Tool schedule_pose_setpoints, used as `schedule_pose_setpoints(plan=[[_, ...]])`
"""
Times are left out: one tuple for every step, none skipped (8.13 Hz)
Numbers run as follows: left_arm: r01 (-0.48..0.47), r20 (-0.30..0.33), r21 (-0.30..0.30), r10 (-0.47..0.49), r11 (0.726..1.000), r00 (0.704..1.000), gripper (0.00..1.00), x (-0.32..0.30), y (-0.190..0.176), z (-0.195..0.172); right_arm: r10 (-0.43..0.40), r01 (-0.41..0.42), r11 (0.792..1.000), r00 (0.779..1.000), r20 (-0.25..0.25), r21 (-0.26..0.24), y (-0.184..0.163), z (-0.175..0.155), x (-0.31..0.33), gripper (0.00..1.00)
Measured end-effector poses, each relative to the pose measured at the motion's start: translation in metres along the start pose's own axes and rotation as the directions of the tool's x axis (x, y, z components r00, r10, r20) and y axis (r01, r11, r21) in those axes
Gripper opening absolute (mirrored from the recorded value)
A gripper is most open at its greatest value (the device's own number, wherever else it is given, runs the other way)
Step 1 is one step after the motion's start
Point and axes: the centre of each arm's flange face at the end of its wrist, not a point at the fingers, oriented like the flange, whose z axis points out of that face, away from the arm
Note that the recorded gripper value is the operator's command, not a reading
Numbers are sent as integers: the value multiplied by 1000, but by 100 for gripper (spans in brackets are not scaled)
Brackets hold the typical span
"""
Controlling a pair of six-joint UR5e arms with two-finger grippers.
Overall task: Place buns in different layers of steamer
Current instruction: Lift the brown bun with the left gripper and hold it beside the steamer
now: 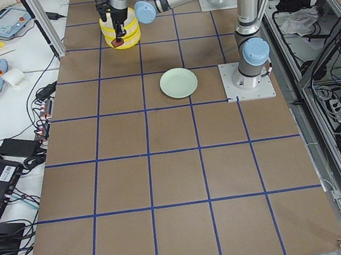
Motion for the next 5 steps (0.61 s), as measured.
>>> schedule_pose_setpoints(plan=[[0,-6,6,0,1000,1000,0,1,-2,-3,-1,1,1000,1000,-20,6,0,-2,1,0],[0,-10,11,0,1000,1000,0,2,-3,-6,-3,3,1000,999,-37,8,0,-3,0,0],[-1,-13,13,1,1000,1000,0,3,-4,-7,3,-2,1000,999,-47,9,1,-4,-3,0],[-3,-14,14,3,1000,1000,0,5,-3,-8,6,-5,1000,999,-51,8,3,-4,-8,0],[-4,-18,11,5,1000,1000,0,6,-3,-7,11,-10,1000,999,-51,9,5,-4,-12,0]])
